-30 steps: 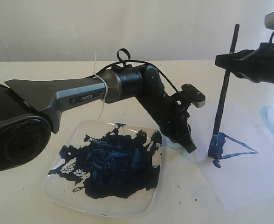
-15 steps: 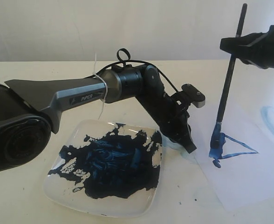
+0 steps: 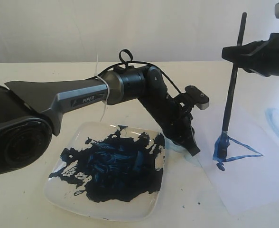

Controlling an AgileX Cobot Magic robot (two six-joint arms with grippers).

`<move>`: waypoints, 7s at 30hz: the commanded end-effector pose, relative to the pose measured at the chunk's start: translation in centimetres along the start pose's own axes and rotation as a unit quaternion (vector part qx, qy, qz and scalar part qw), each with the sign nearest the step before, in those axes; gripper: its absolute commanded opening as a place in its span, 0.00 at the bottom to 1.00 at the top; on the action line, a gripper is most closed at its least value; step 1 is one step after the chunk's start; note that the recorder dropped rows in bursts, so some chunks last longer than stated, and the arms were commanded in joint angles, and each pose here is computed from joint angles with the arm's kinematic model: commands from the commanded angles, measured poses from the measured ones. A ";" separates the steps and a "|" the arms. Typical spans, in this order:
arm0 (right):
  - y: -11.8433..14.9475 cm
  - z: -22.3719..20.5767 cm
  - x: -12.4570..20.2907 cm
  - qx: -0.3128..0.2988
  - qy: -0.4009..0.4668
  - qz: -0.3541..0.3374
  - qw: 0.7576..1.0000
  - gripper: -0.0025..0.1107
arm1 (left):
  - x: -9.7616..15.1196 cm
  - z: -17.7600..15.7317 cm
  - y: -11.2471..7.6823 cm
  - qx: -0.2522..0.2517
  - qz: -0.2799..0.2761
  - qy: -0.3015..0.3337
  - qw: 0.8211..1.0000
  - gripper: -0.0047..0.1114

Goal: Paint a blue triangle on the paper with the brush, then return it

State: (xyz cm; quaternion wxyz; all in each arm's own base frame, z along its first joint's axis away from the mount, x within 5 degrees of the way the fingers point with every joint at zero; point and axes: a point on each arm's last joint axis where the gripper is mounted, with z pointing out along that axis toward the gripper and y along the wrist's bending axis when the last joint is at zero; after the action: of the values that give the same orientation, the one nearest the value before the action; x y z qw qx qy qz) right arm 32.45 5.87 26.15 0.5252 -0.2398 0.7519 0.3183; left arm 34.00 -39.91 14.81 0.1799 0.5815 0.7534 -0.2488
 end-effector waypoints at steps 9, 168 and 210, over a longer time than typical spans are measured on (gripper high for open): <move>-0.4 -0.2 -0.1 0.010 -0.019 0.003 1.000 0.02 | 0.6 0.3 -0.2 0.016 0.003 0.025 1.000 0.04; -4.5 0.3 1.2 0.171 -0.020 -0.001 0.985 0.02 | 0.6 0.3 -0.2 0.016 0.003 0.025 1.000 0.04; -4.3 -2.1 0.1 0.268 0.035 0.000 0.963 0.02 | 0.7 0.3 -0.2 0.017 0.003 0.026 1.000 0.04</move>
State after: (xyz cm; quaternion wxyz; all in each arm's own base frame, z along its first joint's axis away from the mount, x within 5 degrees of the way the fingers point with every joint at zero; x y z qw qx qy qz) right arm 34.27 2.03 25.43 0.5467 -0.1100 0.8222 0.1143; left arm 33.97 -39.92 14.84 0.1780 0.5819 0.7532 -0.2500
